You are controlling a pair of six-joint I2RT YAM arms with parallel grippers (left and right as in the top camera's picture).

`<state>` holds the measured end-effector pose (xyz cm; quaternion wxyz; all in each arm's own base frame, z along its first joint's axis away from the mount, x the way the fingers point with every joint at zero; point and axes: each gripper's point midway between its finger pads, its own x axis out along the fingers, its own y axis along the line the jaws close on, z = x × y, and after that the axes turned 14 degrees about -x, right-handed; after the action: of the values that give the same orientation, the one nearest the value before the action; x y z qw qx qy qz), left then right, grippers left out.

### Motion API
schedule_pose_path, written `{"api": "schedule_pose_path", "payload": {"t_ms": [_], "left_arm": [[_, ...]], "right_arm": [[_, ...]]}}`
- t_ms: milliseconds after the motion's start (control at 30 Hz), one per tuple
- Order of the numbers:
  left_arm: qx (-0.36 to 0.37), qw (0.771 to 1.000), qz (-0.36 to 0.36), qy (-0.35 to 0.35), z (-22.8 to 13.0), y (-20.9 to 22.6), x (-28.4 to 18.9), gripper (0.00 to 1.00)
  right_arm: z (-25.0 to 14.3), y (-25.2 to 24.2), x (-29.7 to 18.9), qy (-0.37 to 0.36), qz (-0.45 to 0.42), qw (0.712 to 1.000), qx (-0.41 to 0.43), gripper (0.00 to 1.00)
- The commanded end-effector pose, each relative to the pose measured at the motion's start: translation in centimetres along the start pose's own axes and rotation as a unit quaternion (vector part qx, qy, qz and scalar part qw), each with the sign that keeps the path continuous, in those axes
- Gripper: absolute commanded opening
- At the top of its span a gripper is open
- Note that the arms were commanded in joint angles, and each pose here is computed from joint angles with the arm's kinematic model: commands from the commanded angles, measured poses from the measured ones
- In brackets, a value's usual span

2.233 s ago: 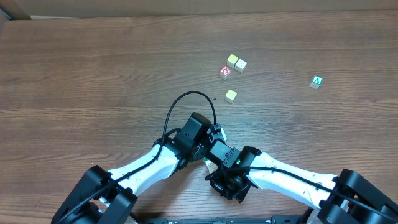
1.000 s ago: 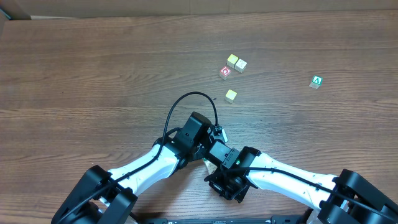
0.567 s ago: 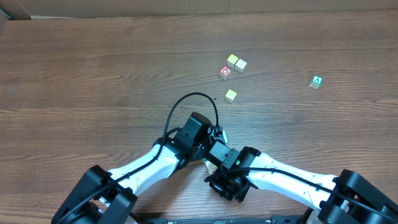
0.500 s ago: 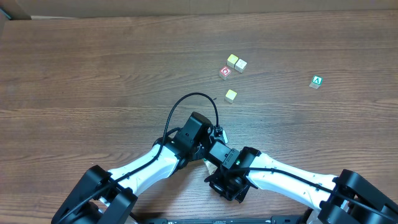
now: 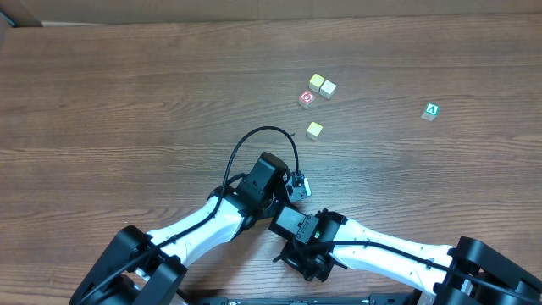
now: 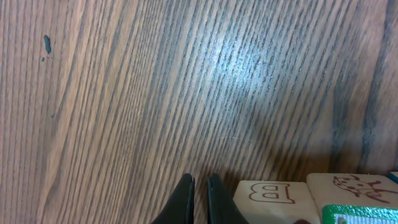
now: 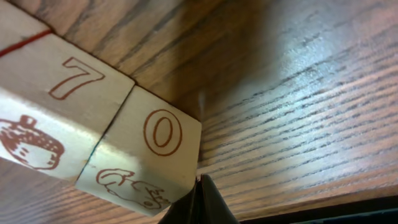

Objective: Flip 5 blocks

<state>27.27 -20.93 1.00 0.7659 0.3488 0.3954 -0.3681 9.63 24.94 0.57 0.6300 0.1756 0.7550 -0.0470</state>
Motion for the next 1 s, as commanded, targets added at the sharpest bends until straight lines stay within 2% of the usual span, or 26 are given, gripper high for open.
{"api": "schedule_pose_path", "payload": {"t_ms": [0,533,967], "left_arm": [[0.022,0.995,-0.092,-0.006,-0.42,-4.25,0.3,0.04],[0.023,0.995,-0.093,-0.013,-0.1,-4.24,0.3,0.04],[0.032,0.995,-0.089,-0.024,0.41,-4.04,0.32,0.04]], "right_arm": [[3.1,1.02,-0.54,-0.077,0.017,0.996,0.044,0.04],[3.03,0.76,-0.52,-0.074,0.019,0.988,0.138,0.04],[2.85,1.36,-0.51,-0.067,0.031,0.988,0.137,0.04]]}}
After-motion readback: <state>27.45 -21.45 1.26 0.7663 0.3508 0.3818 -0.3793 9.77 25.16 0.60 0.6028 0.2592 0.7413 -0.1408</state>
